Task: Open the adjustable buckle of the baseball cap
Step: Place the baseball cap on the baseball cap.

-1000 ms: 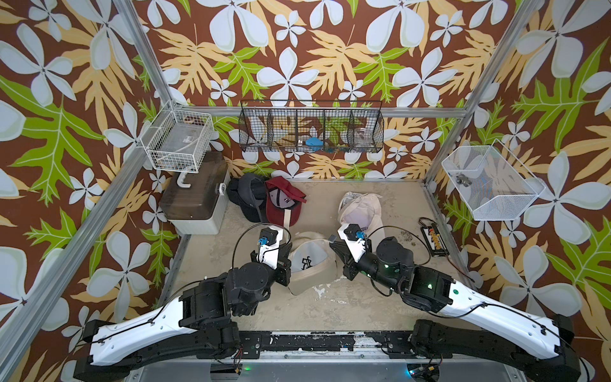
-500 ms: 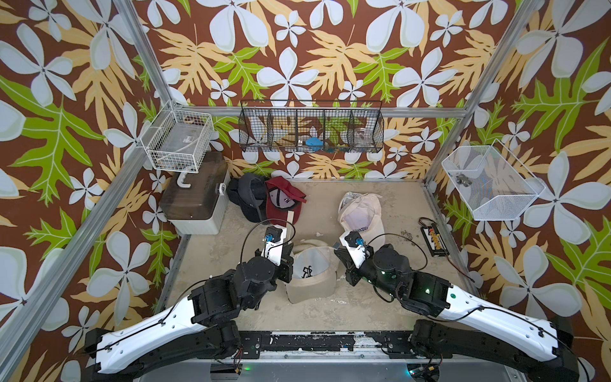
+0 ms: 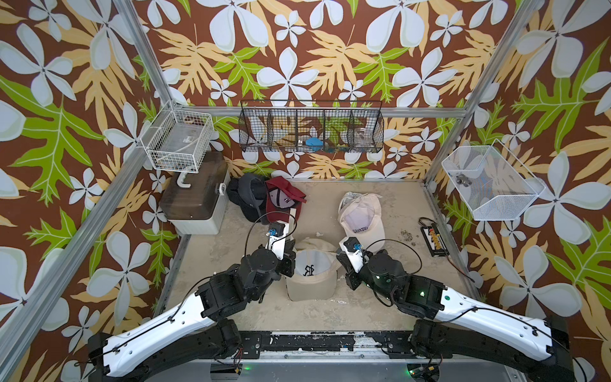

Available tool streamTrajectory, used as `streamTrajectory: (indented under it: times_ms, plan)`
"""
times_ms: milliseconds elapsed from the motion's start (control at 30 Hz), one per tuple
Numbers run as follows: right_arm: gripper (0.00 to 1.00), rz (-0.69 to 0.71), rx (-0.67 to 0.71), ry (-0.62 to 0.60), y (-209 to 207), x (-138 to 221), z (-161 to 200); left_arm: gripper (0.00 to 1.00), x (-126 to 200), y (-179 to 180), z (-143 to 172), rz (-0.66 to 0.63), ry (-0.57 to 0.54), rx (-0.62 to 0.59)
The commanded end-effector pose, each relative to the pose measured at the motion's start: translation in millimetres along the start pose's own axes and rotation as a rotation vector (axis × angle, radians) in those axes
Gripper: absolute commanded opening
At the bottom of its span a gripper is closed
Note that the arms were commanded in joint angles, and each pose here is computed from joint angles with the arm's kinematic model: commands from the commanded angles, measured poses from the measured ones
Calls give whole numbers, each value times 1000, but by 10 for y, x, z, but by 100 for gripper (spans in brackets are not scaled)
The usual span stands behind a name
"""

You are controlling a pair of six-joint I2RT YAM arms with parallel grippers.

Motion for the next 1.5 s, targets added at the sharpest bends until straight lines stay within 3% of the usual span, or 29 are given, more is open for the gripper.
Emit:
streamTrajectory:
  times_ms: [0,333,767,1133,1233,1467]
  plan:
    - [0,16,-28,-19,-38,13,4,0,-13,-25,-102,19,-32,12]
    - [0,98,-90,7,-236,20,102,0,-116,-70,-87,32,-22,19]
    - [0,39,-168,31,-322,-30,132,0,-278,-29,-216,27,-15,5]
    - [65,71,-180,-13,-417,143,73,0,-415,-11,-325,25,-3,-13]
    - [72,80,-190,-22,-442,195,59,0,-465,-12,-354,19,3,-23]
    - [76,95,-226,-76,-502,331,11,0,-561,50,-433,0,10,-39]
Point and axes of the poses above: each gripper's point midway between its finger pads, its own x axis back along the fingers, its own y axis along the line the jaws close on, z = x × y, the point moved 3 cm from there along x, back along the fingers, and after that the axes turned 14 degrees about -x, right-handed, at the moved point
